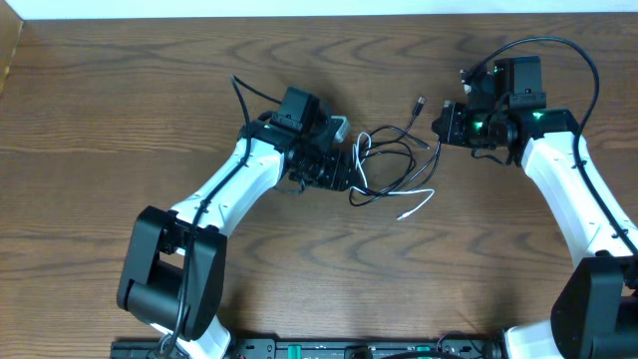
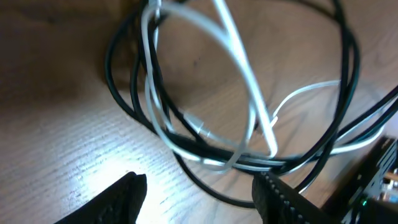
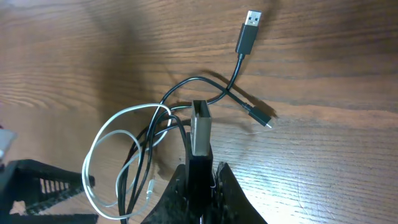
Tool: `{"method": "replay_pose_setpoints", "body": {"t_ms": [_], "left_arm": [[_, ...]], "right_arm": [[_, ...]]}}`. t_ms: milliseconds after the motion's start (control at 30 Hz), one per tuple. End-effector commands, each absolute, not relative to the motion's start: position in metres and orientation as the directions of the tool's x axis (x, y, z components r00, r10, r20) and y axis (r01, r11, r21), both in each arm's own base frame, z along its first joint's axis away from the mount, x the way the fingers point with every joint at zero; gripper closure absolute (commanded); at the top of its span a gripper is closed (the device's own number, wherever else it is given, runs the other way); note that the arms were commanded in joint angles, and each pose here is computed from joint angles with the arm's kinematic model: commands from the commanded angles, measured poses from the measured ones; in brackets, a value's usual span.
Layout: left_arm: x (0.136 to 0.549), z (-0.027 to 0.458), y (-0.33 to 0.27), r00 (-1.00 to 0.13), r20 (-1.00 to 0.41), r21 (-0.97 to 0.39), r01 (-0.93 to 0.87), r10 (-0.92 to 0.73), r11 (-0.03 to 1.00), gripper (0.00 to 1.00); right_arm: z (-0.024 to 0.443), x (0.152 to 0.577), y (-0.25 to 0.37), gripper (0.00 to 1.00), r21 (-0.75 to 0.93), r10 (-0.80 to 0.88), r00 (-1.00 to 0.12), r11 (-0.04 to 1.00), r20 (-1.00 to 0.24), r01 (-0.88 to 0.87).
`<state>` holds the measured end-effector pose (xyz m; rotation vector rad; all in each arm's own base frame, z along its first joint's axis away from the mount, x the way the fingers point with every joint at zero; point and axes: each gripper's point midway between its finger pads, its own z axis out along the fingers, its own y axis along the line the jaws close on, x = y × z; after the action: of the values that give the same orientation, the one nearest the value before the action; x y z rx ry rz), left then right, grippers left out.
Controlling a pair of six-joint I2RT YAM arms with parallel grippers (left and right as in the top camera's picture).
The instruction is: Untangle cables
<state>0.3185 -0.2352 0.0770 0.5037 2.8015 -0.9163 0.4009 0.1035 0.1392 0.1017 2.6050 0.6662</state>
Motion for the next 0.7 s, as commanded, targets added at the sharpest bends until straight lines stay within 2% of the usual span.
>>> {"method": "replay_pose_setpoints", "body": {"t_ms": [0, 133, 200, 400, 467, 500, 533, 667], "left_arm": [[0.314, 0.071, -0.235, -0.907, -0.27, -0.541, 0.421, 0.324, 0.728, 0.41], [0.334, 0.079, -0.244, -0.874, -0.374, -0.524, 0.475, 0.31, 0.707, 0.44], [0.35, 0.074, -0.244, -0.872, -0.406, -0.471, 0.457, 0.275, 0.754, 0.46], [0.343, 0.049, -0.256, -0.876, -0.367, -0.455, 0.462, 0.312, 0.762, 0.48], [0.343, 0.048, -0.258, -0.873, -0.371, -0.453, 0.468, 0.317, 0.759, 0.56], [0.348, 0.05, -0.26, -0.868, -0.388, -0.454, 0.471, 0.308, 0.756, 0.81], [0.352, 0.052, -0.261, -0.87, -0.399, -0.459, 0.462, 0.289, 0.759, 0.92], [0.378, 0.091, -0.261, -0.862, -0.472, -0.485, 0.428, 0.184, 0.763, 0.92]], "right_arm": [[0.141, 0.401, 0.102, 0.98, 0.476, 0.175, -0.896, 0.878, -0.408, -0.046], [0.141, 0.401, 0.103, 0.98, 0.476, 0.175, -0.896, 0.878, -0.409, -0.046], [0.141, 0.401, 0.102, 0.98, 0.476, 0.175, -0.896, 0.878, -0.408, -0.046], [0.141, 0.4, 0.102, 0.98, 0.476, 0.175, -0.897, 0.878, -0.405, -0.044], [0.141, 0.401, 0.102, 0.98, 0.476, 0.174, -0.897, 0.878, -0.406, -0.045], [0.141, 0.401, 0.102, 0.98, 0.476, 0.174, -0.897, 0.878, -0.406, -0.045], [0.141, 0.401, 0.102, 0.98, 0.476, 0.174, -0.897, 0.878, -0.406, -0.045], [0.139, 0.402, 0.097, 0.98, 0.449, 0.178, -0.893, 0.893, -0.412, -0.029]]}}
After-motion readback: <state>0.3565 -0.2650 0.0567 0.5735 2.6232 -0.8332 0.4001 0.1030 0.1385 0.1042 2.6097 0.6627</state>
